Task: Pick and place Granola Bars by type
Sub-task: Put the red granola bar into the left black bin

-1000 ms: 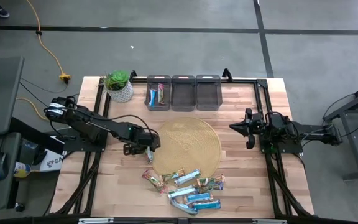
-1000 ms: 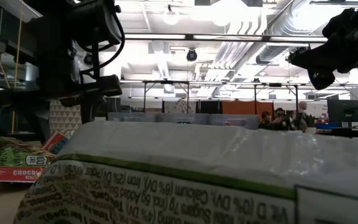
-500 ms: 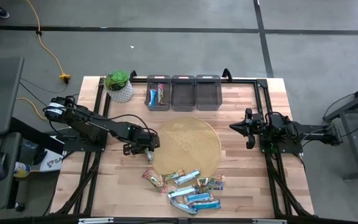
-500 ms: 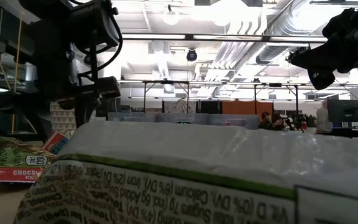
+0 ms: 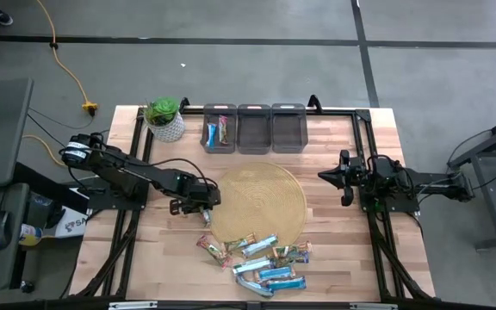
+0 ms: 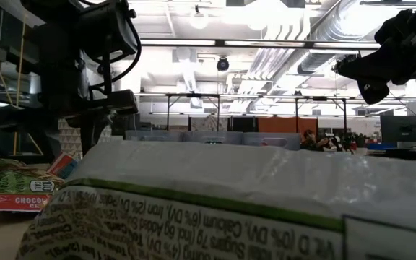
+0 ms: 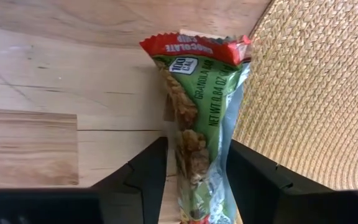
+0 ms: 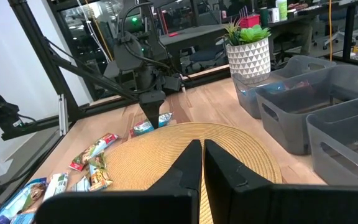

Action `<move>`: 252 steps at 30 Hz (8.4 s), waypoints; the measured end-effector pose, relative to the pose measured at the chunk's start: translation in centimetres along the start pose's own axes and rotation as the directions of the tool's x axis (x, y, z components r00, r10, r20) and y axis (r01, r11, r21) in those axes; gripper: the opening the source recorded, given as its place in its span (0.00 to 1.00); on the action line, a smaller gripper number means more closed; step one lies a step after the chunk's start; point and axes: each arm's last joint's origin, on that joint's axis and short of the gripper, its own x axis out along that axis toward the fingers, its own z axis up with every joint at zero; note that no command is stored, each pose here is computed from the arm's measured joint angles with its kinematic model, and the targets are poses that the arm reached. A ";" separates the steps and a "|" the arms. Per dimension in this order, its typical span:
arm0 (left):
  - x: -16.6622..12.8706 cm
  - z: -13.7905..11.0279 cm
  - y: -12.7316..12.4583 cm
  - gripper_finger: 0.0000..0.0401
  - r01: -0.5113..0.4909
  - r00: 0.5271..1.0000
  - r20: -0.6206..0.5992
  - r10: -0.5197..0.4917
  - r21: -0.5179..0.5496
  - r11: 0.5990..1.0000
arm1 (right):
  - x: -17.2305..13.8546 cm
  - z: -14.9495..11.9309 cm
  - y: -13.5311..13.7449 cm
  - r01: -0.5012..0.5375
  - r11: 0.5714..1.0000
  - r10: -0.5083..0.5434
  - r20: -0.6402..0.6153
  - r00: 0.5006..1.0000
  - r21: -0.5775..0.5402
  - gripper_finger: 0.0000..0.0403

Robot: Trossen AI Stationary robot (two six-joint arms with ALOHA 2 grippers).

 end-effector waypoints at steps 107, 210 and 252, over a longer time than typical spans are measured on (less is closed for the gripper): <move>-26.8 12.4 -11.8 0.16 -0.094 0.728 0.650 -0.219 0.411 0.907 | 0.0 0.0 0.0 0.000 1.000 0.000 0.000 1.000 0.000 0.00; -33.2 -3.7 -3.5 0.53 0.328 0.775 -0.407 -0.484 0.913 -0.242 | 0.0 0.0 0.0 0.000 1.000 0.000 0.000 1.000 0.000 0.00; -5.8 -17.5 -5.8 0.53 0.051 0.998 -0.006 0.068 0.732 -0.680 | 0.0 0.0 0.0 0.000 1.000 0.000 -0.001 1.000 0.000 0.00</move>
